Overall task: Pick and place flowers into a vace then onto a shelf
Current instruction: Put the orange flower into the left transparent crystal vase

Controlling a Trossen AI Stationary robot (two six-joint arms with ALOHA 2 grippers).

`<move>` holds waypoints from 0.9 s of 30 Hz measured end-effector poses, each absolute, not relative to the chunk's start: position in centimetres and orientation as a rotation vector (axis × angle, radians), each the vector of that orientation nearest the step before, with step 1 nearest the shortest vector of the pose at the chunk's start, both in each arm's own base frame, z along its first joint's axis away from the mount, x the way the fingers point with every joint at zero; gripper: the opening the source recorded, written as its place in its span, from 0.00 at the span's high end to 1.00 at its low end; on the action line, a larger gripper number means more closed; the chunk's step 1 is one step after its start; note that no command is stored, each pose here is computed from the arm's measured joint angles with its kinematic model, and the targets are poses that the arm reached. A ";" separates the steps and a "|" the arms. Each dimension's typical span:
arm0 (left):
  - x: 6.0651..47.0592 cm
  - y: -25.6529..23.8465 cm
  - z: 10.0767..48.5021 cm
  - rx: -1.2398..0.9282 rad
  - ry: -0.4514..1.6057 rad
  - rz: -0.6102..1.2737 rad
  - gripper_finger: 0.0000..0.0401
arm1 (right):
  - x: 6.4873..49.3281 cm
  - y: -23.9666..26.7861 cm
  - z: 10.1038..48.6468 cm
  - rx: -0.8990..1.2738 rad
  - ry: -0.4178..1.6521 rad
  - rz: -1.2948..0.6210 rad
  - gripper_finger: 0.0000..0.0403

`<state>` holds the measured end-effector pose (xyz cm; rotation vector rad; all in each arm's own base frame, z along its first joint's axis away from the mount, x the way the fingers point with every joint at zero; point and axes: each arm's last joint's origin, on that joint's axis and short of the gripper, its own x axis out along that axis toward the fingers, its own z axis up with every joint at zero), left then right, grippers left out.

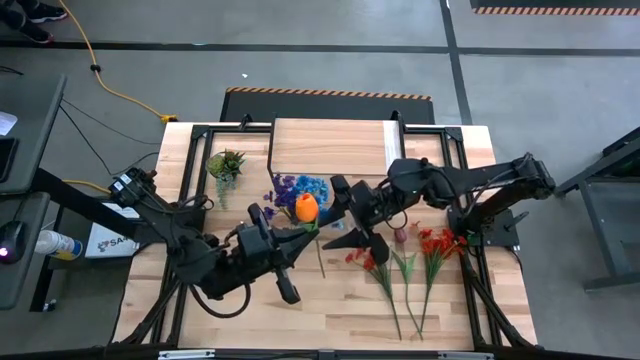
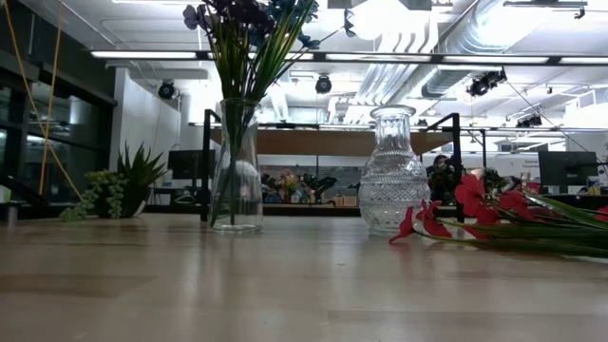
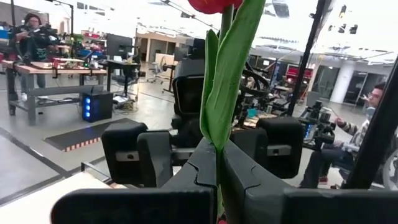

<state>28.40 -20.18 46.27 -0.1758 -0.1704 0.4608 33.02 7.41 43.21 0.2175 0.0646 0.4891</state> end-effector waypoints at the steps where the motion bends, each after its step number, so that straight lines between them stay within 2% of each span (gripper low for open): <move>1: 28.4 -20.2 46.3 -0.175 -0.171 0.455 0.91 | 33.0 7.4 43.3 0.219 0.058 0.490 0.48; 27: 29.6 -20.6 45.1 -0.168 -0.157 0.455 0.91 | 33.0 7.5 43.8 0.279 0.020 0.515 0.52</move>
